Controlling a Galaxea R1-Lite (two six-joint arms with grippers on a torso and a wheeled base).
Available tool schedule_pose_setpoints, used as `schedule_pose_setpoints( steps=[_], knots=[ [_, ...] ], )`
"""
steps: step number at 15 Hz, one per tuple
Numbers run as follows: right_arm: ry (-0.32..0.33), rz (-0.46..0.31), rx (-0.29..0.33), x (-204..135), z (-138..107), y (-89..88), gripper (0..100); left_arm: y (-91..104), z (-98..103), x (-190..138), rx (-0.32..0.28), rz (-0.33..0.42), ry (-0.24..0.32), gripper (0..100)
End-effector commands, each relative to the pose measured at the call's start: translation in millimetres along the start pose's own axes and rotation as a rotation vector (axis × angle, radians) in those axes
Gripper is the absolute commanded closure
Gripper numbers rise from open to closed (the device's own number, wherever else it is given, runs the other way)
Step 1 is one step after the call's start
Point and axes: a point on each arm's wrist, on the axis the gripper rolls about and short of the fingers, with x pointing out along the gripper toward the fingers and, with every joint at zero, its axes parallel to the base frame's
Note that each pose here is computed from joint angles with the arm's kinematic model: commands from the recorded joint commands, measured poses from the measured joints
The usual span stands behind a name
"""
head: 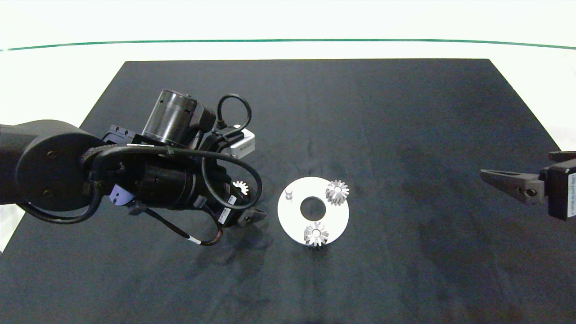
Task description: Install three planetary gears onto the carrier pins
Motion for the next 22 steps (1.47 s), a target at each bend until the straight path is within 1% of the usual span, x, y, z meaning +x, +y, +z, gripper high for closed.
schedule_pose_setpoints(
  steps=[1, 4, 9, 10, 15, 22],
  knots=[
    [0.003, -0.001, -0.003, 0.4, -0.2, 0.5, 0, 5.9, 1.7, 15.3, -0.006, 0.015, -0.01, 0],
    [0.009, 0.0, -0.006, 2.4, -0.8, 1.4, 0, 11.2, 4.3, 19.5, -0.007, 0.024, -0.013, 0],
    [0.009, 0.001, -0.007, 2.7, -0.6, 1.9, 0, 18.4, -1.2, 24.6, -0.001, 0.032, 0.009, 0],
    [0.009, 0.001, -0.007, 2.7, -0.6, 1.9, 0, 22.2, -2.6, 24.0, -0.006, 0.041, 0.012, 2],
    [0.009, 0.001, -0.007, 2.7, -0.6, 1.9, 0, 21.9, -4.9, 23.8, -0.002, 0.04, 0.019, 11],
    [0.009, 0.003, -0.007, 2.7, -0.6, 1.9, 0, 19.4, -4.6, 22.7, 0.004, 0.034, 0.016, 26]
  ],
)
